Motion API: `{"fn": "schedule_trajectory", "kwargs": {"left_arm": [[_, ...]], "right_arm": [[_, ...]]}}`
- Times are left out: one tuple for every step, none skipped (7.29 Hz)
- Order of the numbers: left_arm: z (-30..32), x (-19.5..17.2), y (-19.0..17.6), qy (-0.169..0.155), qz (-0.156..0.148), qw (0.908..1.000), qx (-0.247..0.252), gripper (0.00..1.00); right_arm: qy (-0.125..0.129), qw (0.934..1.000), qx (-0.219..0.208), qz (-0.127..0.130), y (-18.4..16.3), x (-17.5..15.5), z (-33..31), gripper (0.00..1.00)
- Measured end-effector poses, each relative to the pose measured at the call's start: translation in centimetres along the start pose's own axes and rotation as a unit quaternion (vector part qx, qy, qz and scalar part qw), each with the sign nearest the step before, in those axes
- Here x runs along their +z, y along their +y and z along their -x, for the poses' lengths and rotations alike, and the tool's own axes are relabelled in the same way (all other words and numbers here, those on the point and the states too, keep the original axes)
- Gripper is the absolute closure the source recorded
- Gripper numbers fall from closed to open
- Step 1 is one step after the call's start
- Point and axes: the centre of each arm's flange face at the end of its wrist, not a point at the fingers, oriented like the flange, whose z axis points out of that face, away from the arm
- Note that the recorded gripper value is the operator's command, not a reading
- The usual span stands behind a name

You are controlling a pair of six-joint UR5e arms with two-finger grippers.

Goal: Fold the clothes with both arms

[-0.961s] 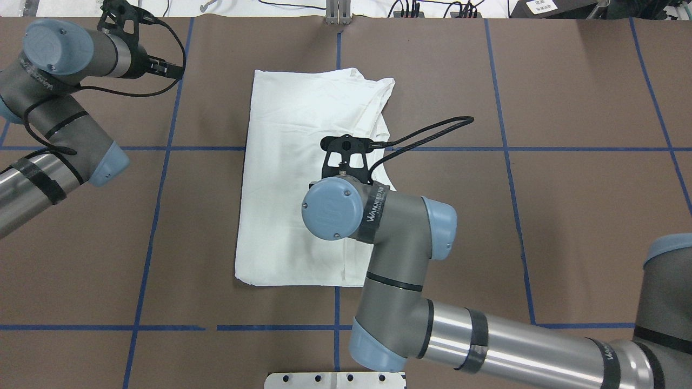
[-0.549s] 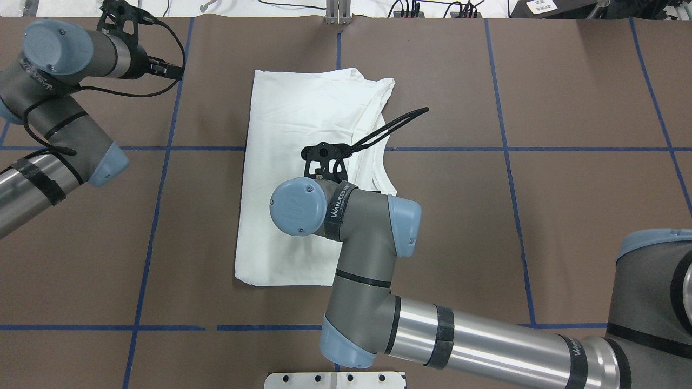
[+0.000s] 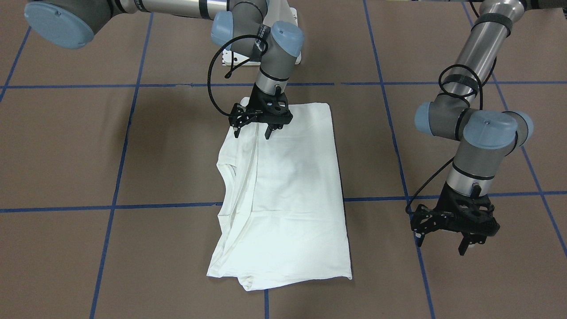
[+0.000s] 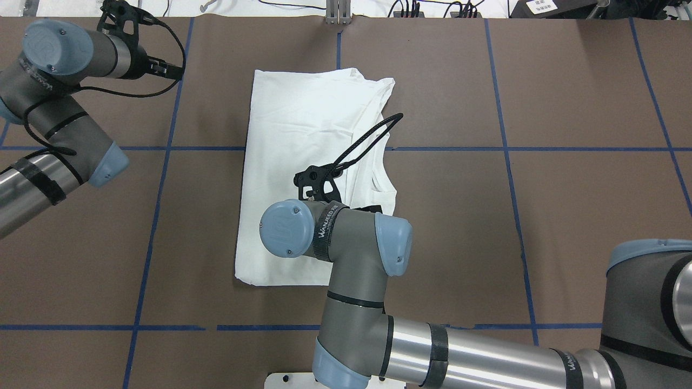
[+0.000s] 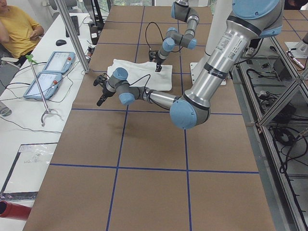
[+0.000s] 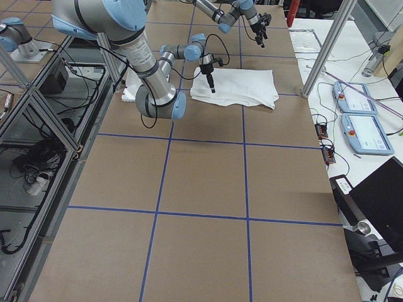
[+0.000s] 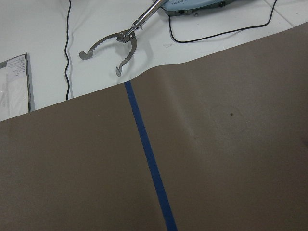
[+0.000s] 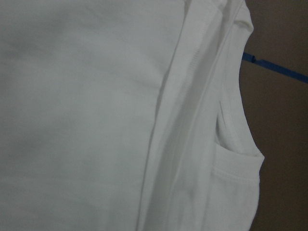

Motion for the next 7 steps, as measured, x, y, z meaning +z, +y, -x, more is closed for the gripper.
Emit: {"fn": "schedule_trajectory", "kwargs": {"left_arm": [[0.0,0.0,0.0,0.000,0.000,1.0000,0.000,0.00],[0.0,0.0,0.0,0.000,0.000,1.0000,0.000,0.00],[0.0,0.0,0.0,0.000,0.000,1.0000,0.000,0.00],[0.0,0.0,0.0,0.000,0.000,1.0000,0.000,0.00],[0.0,0.0,0.0,0.000,0.000,1.0000,0.000,0.00],[0.0,0.0,0.0,0.000,0.000,1.0000,0.000,0.00],[0.0,0.1,0.0,0.000,0.000,1.0000,-0.001,0.00]], "right_arm": [[0.007,1.0000,-0.006,0.004,0.5,0.2,0.1,0.00],[0.012,0.9999,-0.010,0.007,0.8,0.5,0.0,0.00],[0.017,0.9997,-0.012,0.010,1.0,1.1,-0.3,0.00],[0.021,0.9996,-0.014,0.011,1.3,1.6,-0.6,0.00],[0.026,0.9995,-0.016,0.013,1.4,1.7,-0.8,0.00],[0.032,0.9991,-0.022,0.017,1.6,1.6,-1.2,0.00],[0.034,0.9987,-0.032,0.018,2.0,1.1,-2.3,0.00]]}}
